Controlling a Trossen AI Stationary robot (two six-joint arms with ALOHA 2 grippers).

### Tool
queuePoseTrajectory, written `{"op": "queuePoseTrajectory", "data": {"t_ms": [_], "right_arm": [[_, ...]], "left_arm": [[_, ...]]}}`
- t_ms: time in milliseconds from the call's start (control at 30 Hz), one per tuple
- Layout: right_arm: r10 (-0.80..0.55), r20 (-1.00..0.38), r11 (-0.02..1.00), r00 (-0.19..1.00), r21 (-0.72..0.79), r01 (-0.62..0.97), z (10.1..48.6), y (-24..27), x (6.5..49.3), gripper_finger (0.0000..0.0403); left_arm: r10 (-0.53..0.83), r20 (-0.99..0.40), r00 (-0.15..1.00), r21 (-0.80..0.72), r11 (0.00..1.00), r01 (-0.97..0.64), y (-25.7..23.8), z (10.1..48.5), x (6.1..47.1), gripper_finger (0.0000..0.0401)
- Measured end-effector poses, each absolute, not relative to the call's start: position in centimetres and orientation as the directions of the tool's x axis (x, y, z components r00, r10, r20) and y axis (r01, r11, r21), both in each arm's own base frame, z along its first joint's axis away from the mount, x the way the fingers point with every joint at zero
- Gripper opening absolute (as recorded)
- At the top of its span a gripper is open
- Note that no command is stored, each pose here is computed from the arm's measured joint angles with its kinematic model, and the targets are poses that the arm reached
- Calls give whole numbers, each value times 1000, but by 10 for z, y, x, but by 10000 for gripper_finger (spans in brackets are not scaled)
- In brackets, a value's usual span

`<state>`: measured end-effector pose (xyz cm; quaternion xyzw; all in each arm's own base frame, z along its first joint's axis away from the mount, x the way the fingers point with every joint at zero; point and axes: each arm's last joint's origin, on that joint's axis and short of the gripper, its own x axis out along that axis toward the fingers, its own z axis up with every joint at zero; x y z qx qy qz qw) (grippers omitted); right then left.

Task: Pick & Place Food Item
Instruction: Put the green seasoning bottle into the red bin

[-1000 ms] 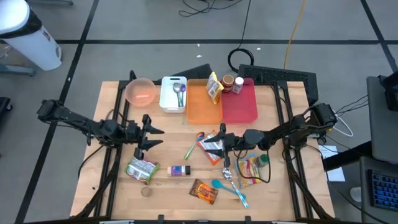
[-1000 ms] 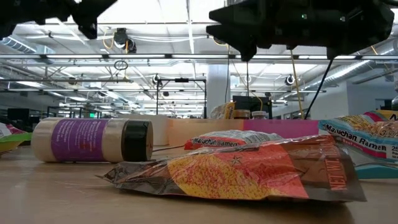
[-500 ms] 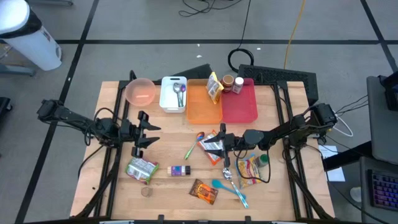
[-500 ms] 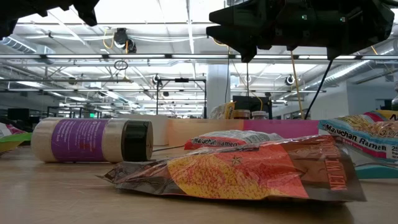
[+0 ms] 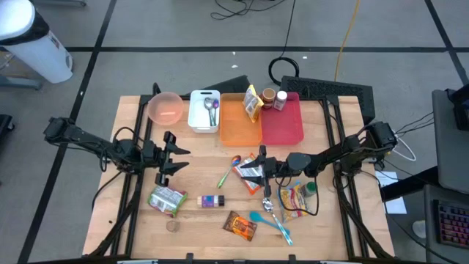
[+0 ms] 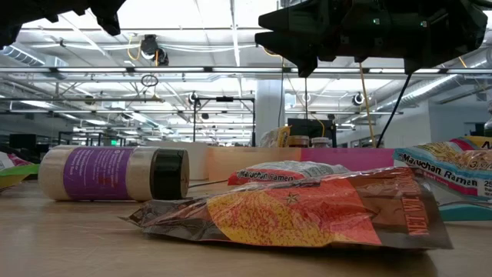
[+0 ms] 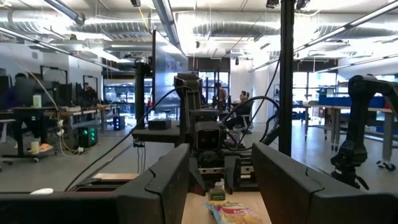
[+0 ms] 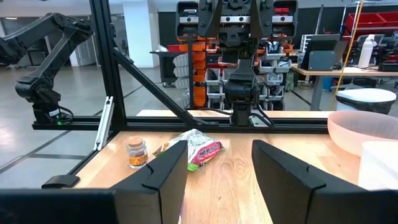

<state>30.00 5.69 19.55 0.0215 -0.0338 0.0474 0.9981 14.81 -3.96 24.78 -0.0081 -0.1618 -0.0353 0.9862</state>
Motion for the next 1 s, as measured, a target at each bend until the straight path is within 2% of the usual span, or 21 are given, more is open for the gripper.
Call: {"op": "queuePoseTrajectory", "data": {"t_ms": [400, 767, 1000], "right_arm": [[93, 69, 995, 993, 40, -96, 196, 57, 300, 171], [93, 69, 995, 993, 40, -96, 196, 57, 300, 171], [93, 70, 995, 993, 40, -96, 196, 57, 300, 171]], "left_arm": [[-67, 319, 945, -22, 997, 78, -40, 248, 148, 182], [-56, 411, 910, 53, 998, 38, -39, 257, 145, 182], [-45, 412, 910, 68, 998, 18, -38, 257, 145, 182]]}}
